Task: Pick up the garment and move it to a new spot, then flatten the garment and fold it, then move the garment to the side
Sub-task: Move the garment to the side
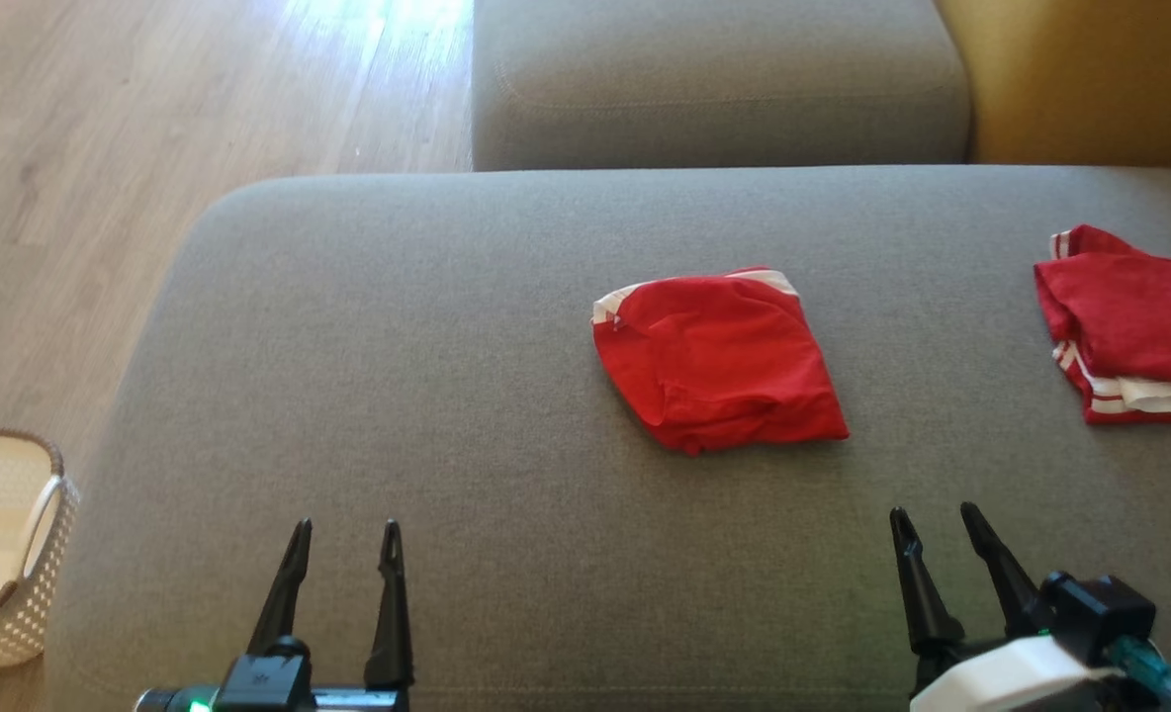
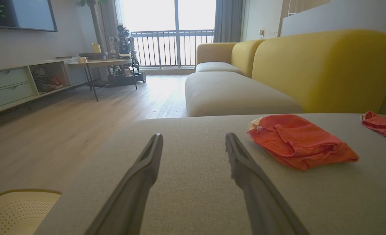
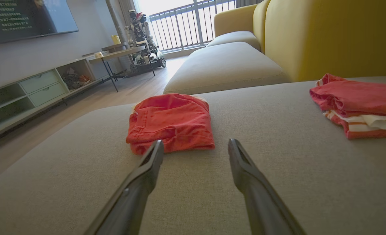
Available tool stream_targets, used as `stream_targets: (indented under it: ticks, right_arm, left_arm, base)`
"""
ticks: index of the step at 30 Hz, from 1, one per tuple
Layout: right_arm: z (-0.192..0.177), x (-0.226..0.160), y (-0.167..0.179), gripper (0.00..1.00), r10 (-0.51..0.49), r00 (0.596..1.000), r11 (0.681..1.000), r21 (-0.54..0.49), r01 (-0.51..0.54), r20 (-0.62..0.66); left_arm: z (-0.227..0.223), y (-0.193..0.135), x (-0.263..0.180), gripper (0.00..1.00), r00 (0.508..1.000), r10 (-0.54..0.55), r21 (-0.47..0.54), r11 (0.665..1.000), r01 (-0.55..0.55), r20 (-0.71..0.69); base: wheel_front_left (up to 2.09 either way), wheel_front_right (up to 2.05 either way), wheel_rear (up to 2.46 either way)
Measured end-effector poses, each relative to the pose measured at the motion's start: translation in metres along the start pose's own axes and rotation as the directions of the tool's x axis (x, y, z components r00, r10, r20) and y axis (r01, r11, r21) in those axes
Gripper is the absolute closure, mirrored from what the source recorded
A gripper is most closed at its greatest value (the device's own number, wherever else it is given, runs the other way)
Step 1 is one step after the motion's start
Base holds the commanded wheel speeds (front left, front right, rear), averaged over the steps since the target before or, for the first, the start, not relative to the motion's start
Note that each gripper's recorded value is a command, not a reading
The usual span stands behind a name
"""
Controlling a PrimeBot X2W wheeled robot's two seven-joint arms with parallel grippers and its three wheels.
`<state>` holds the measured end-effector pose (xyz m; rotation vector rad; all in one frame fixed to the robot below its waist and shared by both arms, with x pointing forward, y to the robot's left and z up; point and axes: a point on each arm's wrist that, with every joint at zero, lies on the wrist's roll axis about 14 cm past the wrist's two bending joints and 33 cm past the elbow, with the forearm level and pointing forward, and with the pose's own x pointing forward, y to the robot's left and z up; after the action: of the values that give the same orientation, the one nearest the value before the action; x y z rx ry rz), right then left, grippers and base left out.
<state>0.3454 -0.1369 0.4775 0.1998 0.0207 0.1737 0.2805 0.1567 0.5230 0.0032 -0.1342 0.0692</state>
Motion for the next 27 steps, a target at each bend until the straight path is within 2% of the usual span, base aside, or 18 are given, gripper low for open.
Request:
stream_targets:
  ticks: [5, 13, 20, 24, 27]
  right_arm:
    - [0.001, 0.021, 0.006, 0.0, 0.02, 1.0, 1.0, 0.014, -0.02, 0.001]
    - [-0.006, 0.085, 0.014, 0.0, 0.038, 0.999, 0.997, 0.063, -0.036, -0.038]
    - [-0.019, 0.154, 0.0, 0.0, 0.035, 0.98, 0.999, 0.022, -0.031, -0.198]
    - [-0.035, 0.184, -0.007, 0.0, 0.022, 0.954, 1.0, 0.009, -0.02, -0.298]
    - [-0.054, 0.196, -0.014, 0.0, 0.011, 0.924, 0.999, -0.039, -0.028, -0.383]
  left_arm:
    - [0.0, -0.007, 0.003, 0.0, 1.0, -0.016, -0.009, 1.0, 0.016, -0.001]
    - [0.0, -0.016, 0.013, 0.0, 1.0, -0.03, -0.02, 0.999, 0.03, -0.008]
    - [0.001, -0.015, 0.029, 0.0, 1.0, -0.024, -0.011, 1.0, 0.024, -0.005]
    - [-0.007, -0.015, 0.038, 0.0, 0.999, -0.024, -0.006, 1.0, 0.024, -0.029]
    - [-0.007, -0.016, 0.049, 0.0, 0.999, -0.027, -0.002, 1.0, 0.027, -0.026]
  base:
    - [0.0, 0.0, 0.0]
    - [0.0, 0.0, 0.0]
    - [0.0, 0.0, 0.0]
    - [0.0, 0.0, 0.0]
    - [0.0, 0.0, 0.0]
